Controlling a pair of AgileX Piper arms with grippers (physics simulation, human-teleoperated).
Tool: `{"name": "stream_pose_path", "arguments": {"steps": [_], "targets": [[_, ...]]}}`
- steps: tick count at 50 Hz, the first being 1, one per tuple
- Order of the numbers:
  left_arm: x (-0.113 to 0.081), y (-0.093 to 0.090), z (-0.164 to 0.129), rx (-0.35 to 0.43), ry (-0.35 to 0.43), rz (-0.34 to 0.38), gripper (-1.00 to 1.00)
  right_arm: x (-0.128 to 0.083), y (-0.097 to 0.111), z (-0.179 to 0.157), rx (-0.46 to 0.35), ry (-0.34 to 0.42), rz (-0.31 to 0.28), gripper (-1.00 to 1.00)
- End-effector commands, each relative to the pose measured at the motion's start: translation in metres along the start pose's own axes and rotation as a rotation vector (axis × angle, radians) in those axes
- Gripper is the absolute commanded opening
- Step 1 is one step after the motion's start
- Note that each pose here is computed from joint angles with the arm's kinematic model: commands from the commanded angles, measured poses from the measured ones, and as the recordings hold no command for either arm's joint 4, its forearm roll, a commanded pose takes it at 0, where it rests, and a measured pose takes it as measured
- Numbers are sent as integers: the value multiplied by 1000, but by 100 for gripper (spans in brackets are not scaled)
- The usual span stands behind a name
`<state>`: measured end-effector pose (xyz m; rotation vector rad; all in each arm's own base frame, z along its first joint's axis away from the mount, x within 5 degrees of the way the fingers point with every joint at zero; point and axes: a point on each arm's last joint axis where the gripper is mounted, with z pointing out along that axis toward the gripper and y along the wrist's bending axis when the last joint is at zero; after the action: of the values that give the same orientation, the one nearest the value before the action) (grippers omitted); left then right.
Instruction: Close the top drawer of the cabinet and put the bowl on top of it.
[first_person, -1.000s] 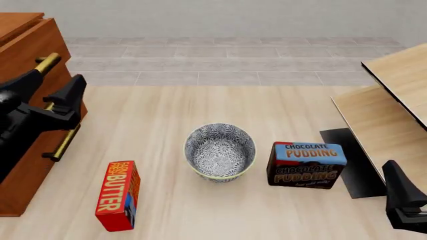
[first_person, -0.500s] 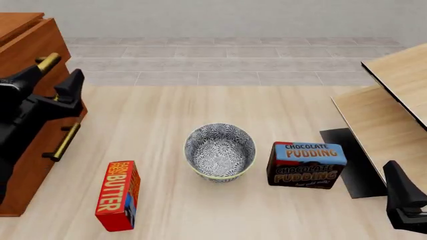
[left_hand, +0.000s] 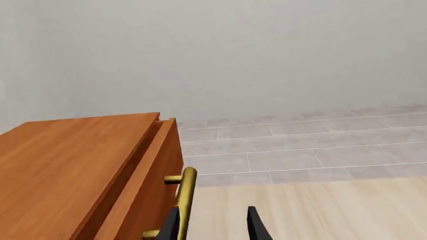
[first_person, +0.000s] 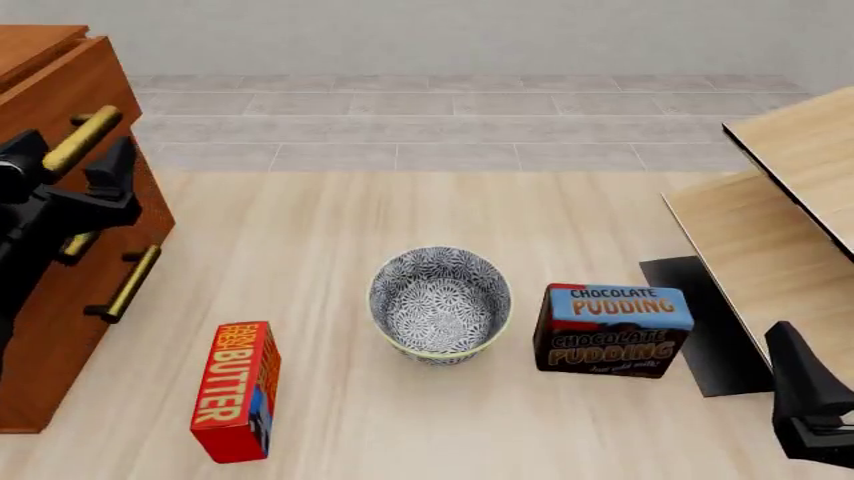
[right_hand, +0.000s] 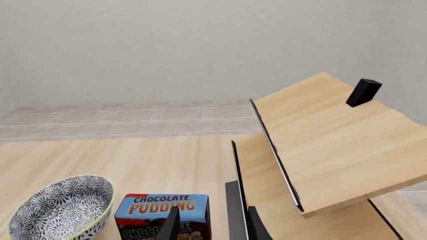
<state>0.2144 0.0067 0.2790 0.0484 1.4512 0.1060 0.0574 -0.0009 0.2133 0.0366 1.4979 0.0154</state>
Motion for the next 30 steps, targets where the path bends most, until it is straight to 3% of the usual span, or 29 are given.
{"name": "stream_pose_path", "arguments": {"steps": [1,30], "targets": [[0,12,1,-53,4,14,100,0,0,0,-1,0,2,100],[4,50,3,-222,31,94,100,0,0,0,1,-2,6,100]]}}
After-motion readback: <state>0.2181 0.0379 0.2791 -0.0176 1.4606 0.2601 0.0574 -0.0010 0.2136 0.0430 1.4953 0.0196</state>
